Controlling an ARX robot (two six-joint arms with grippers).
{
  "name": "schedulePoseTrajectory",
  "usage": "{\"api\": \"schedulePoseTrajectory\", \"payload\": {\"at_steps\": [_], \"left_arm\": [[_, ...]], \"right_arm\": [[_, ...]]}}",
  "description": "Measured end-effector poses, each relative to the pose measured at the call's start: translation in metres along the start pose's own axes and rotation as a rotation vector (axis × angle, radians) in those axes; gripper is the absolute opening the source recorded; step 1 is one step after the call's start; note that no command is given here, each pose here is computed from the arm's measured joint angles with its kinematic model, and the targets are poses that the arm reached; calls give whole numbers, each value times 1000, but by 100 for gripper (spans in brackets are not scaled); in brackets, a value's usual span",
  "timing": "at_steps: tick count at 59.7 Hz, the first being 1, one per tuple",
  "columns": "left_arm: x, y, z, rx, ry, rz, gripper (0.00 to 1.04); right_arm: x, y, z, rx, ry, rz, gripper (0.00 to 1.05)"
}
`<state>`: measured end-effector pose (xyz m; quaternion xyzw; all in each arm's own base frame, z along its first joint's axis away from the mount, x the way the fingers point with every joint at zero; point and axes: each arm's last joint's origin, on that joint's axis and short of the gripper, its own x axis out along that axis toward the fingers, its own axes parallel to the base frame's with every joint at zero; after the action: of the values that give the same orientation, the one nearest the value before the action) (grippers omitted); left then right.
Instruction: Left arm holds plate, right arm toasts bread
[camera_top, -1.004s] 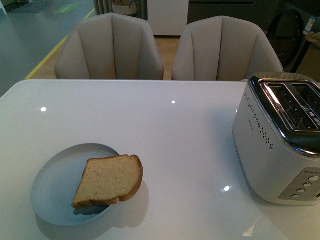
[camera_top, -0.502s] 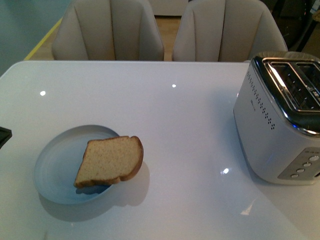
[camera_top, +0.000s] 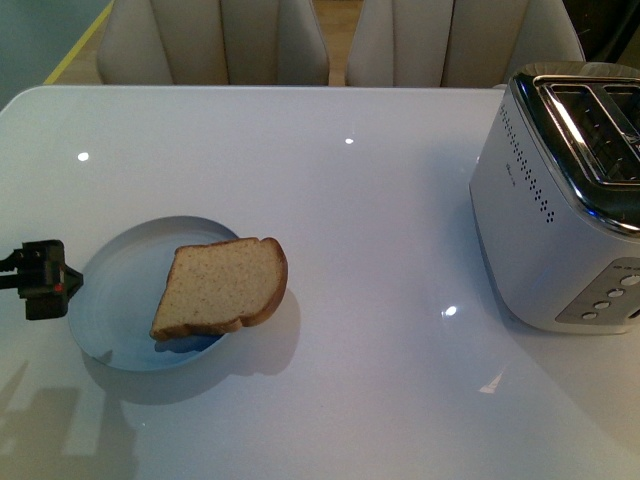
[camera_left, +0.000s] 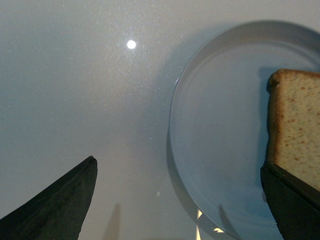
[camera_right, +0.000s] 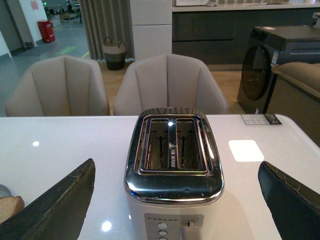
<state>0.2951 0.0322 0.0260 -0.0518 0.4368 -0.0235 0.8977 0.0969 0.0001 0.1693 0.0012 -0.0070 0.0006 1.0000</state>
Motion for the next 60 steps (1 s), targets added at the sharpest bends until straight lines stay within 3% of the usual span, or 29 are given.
{"api": "schedulePoseTrajectory", "payload": {"at_steps": [31, 60], "left_arm": [[45, -4, -11, -9, 125, -45, 97], [65, -10, -3, -77, 186, -68, 97]], "right_arm": [[0, 0, 0, 0, 0, 0, 96], [0, 0, 0, 0, 0, 0, 96]]}}
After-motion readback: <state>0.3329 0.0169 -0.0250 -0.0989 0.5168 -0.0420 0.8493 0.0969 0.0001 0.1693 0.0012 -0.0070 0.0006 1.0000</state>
